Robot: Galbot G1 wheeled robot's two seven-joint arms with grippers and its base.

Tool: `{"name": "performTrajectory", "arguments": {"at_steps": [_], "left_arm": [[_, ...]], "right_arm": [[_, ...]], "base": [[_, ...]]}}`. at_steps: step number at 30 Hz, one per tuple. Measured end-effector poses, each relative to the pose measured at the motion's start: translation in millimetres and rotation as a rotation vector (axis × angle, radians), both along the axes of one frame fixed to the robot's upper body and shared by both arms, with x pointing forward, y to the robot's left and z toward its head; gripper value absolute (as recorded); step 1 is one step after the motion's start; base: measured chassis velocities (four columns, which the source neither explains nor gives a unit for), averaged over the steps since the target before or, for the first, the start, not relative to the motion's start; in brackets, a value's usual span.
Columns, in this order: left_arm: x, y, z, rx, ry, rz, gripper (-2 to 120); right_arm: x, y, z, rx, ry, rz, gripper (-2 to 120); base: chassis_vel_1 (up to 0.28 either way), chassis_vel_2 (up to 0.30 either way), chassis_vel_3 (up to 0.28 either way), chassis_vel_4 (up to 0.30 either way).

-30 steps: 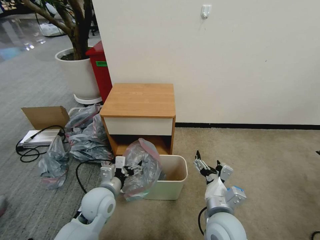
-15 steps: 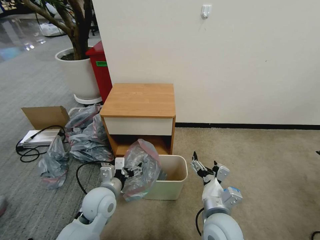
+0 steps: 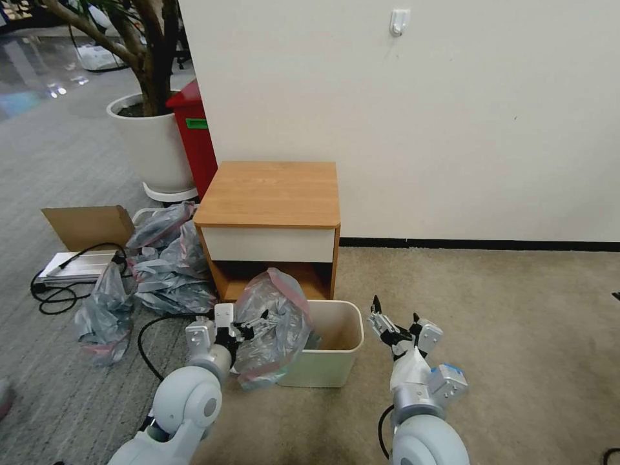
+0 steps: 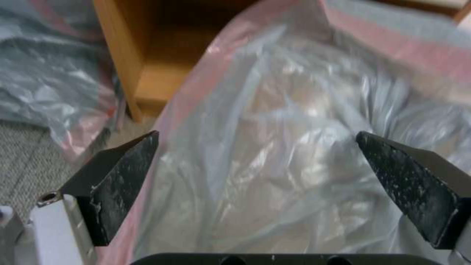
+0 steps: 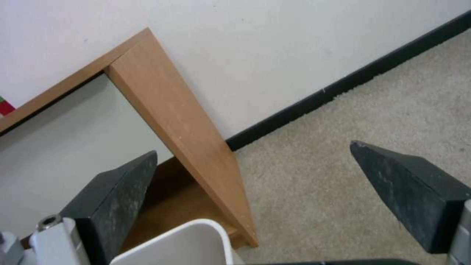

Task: Pick up the garbage bag from the table and place it over the trash can.

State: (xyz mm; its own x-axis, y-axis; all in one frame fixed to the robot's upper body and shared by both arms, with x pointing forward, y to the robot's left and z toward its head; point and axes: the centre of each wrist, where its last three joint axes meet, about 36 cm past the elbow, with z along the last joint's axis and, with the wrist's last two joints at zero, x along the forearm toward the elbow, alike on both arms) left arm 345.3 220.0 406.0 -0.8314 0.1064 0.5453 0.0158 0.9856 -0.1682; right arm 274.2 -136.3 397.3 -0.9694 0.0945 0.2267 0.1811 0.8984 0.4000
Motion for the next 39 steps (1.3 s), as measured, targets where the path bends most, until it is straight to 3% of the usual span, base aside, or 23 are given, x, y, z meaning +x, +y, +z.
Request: {"name": "performTrajectory", "arguments": {"at_steps": [6, 14, 22, 25, 36, 39], "left_arm": [[13, -10, -3, 0.035, 0.095, -0.069, 100], [26, -16, -7, 0.045, 0.129, -0.100, 98], [31, -17, -16, 0.035, 0.161, -0.139, 73], [32, -20, -18, 0.026, 0.162, -0.155, 57], [34, -23, -20, 0.021, 0.164, -0.157, 23], [31, -26, -23, 0.028, 0.155, -0.153, 8]], "right_arm": [[-2, -1, 1, -0.007, -0.008, -0.004, 100], [-5, -5, 0, -0.013, -0.014, -0.022, 100], [-6, -3, 0, -0.011, -0.016, -0.024, 100], [-7, -1, -1, -0.012, -0.014, -0.021, 100], [-8, -2, -2, -0.015, -0.015, -0.026, 100], [-9, -1, -2, -0.015, -0.016, -0.024, 100]], "base": [[0.000, 0.000, 0.000, 0.000], [0.000, 0.000, 0.000, 0.000], [0.000, 0.000, 0.000, 0.000], [0.000, 0.000, 0.000, 0.000], [0.000, 0.000, 0.000, 0.000], [0.000, 0.000, 0.000, 0.000]]}}
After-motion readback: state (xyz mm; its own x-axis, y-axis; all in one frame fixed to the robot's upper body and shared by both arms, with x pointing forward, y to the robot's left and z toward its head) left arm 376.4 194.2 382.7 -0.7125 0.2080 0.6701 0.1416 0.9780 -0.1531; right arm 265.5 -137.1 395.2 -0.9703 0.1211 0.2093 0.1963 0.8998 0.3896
